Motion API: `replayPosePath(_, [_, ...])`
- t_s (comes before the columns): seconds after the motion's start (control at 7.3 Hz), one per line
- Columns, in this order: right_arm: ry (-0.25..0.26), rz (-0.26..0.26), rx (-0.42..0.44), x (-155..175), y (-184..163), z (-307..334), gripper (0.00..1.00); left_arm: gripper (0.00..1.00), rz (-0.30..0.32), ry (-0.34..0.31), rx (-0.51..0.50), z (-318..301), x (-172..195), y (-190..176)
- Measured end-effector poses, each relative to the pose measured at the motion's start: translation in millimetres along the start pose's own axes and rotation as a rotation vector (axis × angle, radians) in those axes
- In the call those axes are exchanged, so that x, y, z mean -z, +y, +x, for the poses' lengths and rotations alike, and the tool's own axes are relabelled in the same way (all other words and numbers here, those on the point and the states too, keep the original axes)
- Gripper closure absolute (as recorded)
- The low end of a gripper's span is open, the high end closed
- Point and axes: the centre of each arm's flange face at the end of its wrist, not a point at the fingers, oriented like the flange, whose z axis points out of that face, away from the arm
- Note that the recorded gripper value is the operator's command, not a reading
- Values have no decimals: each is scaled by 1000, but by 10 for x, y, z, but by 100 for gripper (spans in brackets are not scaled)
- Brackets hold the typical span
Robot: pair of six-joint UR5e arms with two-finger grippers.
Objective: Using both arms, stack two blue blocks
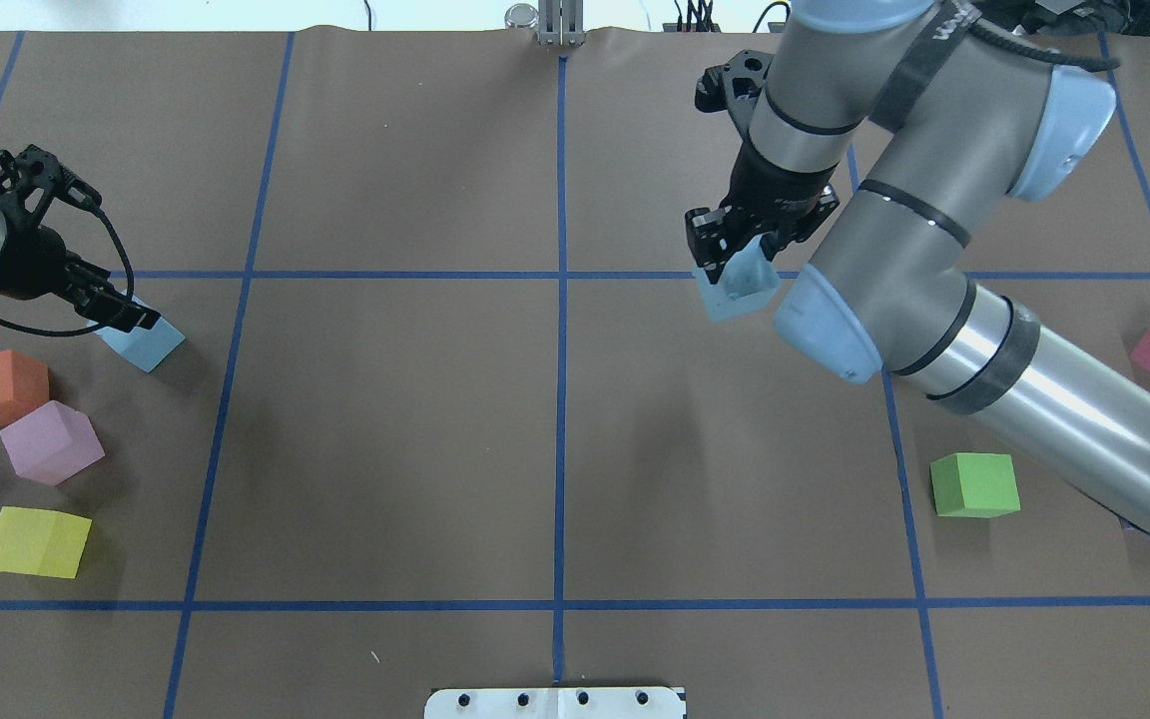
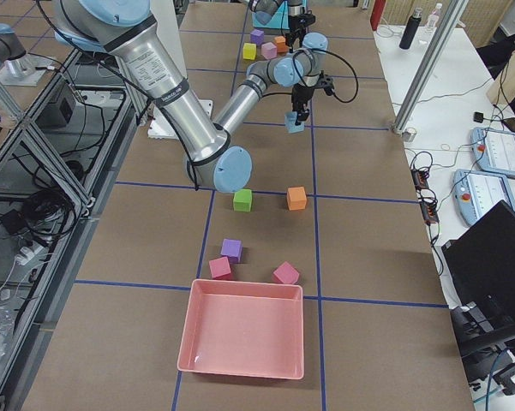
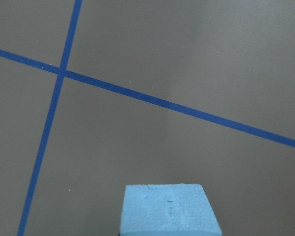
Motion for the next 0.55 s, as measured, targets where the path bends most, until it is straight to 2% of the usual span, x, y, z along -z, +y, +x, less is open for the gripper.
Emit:
replayPosePath(0.27, [-13,15,-57,-225,101,-459,57,3,-14,1,-1,12,-49,10])
replayPosePath(0.55, [-5,11,-91,-394,41,-697,57,3,-37,-3,12,43,-80,-83])
